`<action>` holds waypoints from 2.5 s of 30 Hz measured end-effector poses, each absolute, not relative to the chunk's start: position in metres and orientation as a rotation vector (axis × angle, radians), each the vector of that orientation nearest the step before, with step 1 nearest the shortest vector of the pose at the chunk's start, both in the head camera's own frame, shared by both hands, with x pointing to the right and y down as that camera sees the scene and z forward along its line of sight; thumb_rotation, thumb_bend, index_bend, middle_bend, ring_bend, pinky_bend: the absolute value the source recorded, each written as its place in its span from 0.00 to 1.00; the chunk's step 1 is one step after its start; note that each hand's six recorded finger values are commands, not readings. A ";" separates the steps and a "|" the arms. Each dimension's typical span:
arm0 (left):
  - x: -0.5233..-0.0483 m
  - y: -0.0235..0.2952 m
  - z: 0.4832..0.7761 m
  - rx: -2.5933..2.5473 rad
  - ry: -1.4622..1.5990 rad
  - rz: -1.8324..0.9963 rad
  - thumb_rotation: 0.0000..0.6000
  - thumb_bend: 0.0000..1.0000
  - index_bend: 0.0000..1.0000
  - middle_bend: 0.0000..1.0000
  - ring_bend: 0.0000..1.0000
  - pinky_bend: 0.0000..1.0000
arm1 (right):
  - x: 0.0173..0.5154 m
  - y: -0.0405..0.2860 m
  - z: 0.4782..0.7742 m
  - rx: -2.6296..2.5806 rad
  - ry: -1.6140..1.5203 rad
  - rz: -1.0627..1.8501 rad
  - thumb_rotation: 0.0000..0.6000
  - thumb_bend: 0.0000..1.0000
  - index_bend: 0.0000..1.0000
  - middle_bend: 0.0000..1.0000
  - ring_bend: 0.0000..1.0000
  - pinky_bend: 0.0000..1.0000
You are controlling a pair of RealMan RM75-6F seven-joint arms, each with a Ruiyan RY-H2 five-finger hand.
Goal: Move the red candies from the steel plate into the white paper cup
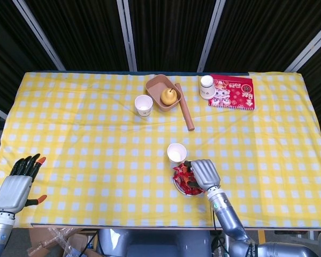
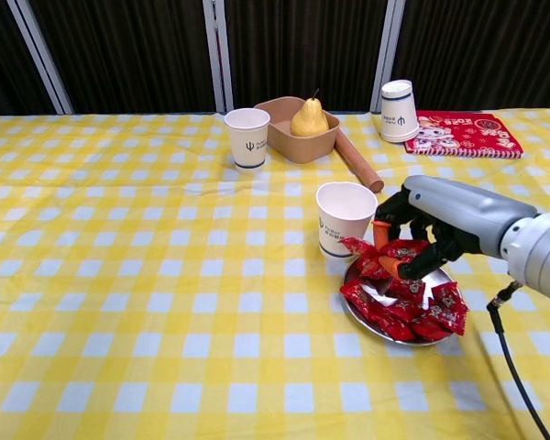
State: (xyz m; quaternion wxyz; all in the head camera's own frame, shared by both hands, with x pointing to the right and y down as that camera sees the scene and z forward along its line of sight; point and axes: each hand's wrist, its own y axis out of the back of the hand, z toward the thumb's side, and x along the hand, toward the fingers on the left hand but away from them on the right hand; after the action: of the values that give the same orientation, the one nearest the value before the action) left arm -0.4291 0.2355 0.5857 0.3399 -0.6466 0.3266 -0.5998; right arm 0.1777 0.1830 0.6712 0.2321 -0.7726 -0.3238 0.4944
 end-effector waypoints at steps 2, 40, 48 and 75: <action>-0.430 0.235 0.586 -1.683 0.851 -1.563 1.00 0.00 0.00 0.00 0.00 0.00 | 0.178 0.179 0.666 -2.117 -0.899 1.353 1.00 0.49 0.59 0.59 0.73 0.91; -0.436 0.232 0.590 -1.722 0.882 -1.622 1.00 0.00 0.00 0.00 0.00 0.00 | 0.149 0.114 0.648 -2.062 -0.933 1.326 1.00 0.50 0.60 0.59 0.73 0.91; -0.436 0.232 0.590 -1.731 0.881 -1.627 1.00 0.00 0.00 0.00 0.00 0.00 | 0.145 0.112 0.663 -2.071 -0.928 1.346 1.00 0.50 0.60 0.59 0.73 0.91; -0.435 0.232 0.590 -1.743 0.883 -1.635 1.00 0.00 0.00 0.00 0.00 0.00 | 0.146 0.111 0.675 -2.071 -0.931 1.362 1.00 0.50 0.57 0.59 0.73 0.91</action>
State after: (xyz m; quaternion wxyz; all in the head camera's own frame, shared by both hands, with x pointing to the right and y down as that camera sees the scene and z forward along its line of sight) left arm -0.4351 0.2321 0.5904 0.2929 -0.6541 0.3314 -0.6136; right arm 0.1458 0.1111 0.6751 0.2445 -0.7584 -0.3408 0.4989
